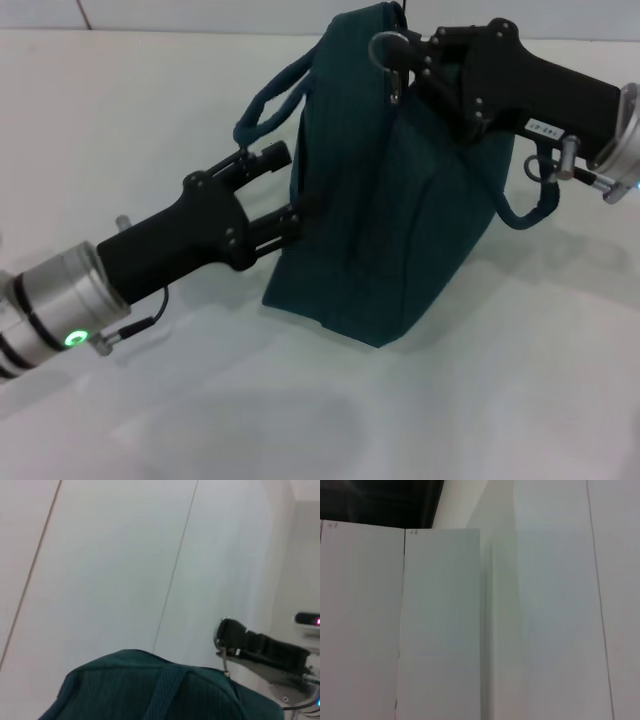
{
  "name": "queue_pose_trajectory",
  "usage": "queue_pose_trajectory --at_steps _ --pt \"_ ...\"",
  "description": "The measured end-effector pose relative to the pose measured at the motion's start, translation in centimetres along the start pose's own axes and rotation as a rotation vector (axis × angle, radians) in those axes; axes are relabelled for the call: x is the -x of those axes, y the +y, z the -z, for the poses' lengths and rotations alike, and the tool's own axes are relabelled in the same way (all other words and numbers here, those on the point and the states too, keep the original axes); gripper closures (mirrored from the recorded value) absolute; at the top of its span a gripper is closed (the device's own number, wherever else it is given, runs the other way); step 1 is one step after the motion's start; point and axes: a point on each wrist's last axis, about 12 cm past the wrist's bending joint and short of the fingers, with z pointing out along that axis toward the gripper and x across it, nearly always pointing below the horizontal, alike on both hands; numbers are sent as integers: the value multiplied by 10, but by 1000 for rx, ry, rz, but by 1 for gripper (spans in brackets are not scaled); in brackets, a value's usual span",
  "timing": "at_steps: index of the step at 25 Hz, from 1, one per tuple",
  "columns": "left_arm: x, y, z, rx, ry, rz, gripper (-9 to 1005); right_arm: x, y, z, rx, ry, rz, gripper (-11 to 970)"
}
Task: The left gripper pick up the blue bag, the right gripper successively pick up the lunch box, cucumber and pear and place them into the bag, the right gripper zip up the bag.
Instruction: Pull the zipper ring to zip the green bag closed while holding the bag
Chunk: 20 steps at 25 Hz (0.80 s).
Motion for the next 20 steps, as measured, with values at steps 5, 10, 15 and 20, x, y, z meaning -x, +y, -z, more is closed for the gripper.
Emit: queue_pose_trajectory --at_steps 5,10,15,20 --pt "3 4 -9 -3 -3 -23 237 1 -3 -4 -2 6 6 872" --pt "5 6 -11 9 -20 -52 255 1 -3 -5 -2 5 6 871" --pt "2 4 -11 10 -18 -116 339 1 -2 -4 -3 5 4 869" --pt "2 5 -14 -1 -11 -114 466 0 -2 -4 -4 5 -2 868"
